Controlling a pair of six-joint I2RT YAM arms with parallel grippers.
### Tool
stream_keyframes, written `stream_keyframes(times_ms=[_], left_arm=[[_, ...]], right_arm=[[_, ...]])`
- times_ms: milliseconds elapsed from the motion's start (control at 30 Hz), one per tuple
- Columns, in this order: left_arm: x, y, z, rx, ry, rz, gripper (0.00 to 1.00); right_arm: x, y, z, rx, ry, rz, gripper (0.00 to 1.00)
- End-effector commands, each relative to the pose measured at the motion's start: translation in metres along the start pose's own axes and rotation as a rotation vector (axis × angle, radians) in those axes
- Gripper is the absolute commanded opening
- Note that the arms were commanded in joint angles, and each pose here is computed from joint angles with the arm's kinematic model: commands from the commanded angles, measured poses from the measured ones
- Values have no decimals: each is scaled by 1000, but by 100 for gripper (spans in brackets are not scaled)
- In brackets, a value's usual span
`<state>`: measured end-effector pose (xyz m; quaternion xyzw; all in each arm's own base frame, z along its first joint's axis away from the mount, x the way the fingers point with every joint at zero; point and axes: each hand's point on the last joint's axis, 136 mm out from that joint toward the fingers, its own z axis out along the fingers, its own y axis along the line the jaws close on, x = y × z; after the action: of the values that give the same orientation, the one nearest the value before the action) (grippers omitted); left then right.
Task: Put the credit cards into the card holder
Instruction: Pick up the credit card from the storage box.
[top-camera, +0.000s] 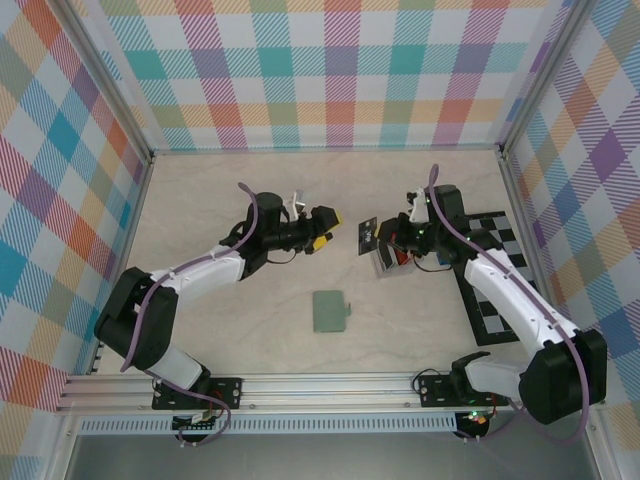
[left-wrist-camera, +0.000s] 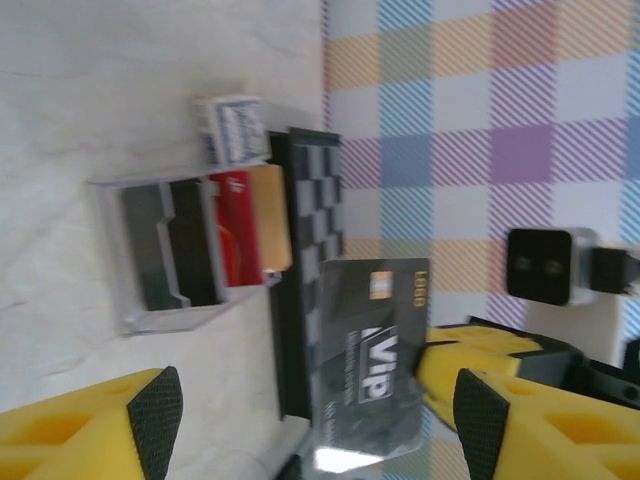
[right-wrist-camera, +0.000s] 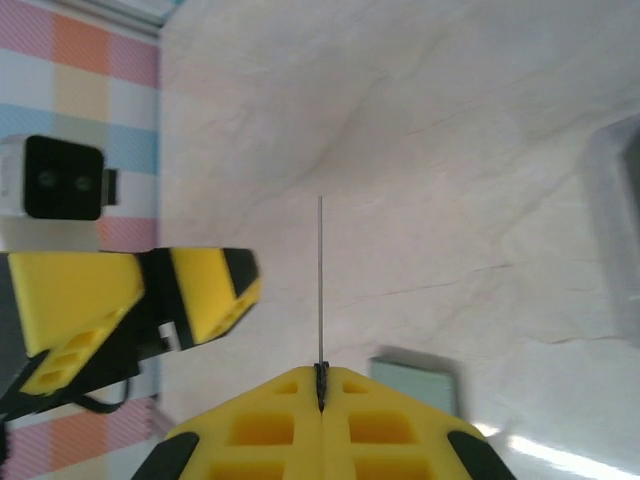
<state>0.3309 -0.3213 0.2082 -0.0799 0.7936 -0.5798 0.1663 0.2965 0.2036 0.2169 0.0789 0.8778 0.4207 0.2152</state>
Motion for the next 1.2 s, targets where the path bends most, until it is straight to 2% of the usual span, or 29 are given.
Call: stream_keyframes(times_ms=[0,133,300,433,533,667,800,900,1000,1033,1067,1100,1167], left_arm=[[4,-40,3,162,72,41,72],[10,-49,5,189,108,65,65],[12,-60,-3,217,100,88,39],[14,-67,-9,228,94,119,22],[14,-67,-10,219,94,127,8],[15,-66,-11,217,98,132,0],[16,-71,-13,235,109,136,0],[16,-74,-13,241,116,135,0],[15,-67,-14,215,119,114,2],[15,-60,-15,186,119,107,8],[16,-47,-16,126,119,96,20],[19,-28,-20,25,117,87,38],[23,17,-34,-219,93,73,50]], right_arm=[[-1,41,-5,-212,35,28,5],[-2,45,-2,-269,36,68,6],[-4,38,8,-282,53,119,7],[-4,35,11,-281,62,132,9],[-3,36,12,-292,76,125,13],[2,44,9,-346,113,74,22],[5,49,9,-377,161,32,28],[6,53,9,-400,185,5,23],[5,48,10,-370,186,-7,11],[6,45,10,-351,182,-10,10],[7,41,10,-320,179,-16,9],[10,35,10,-278,180,-22,7],[18,20,12,-163,180,-45,6]])
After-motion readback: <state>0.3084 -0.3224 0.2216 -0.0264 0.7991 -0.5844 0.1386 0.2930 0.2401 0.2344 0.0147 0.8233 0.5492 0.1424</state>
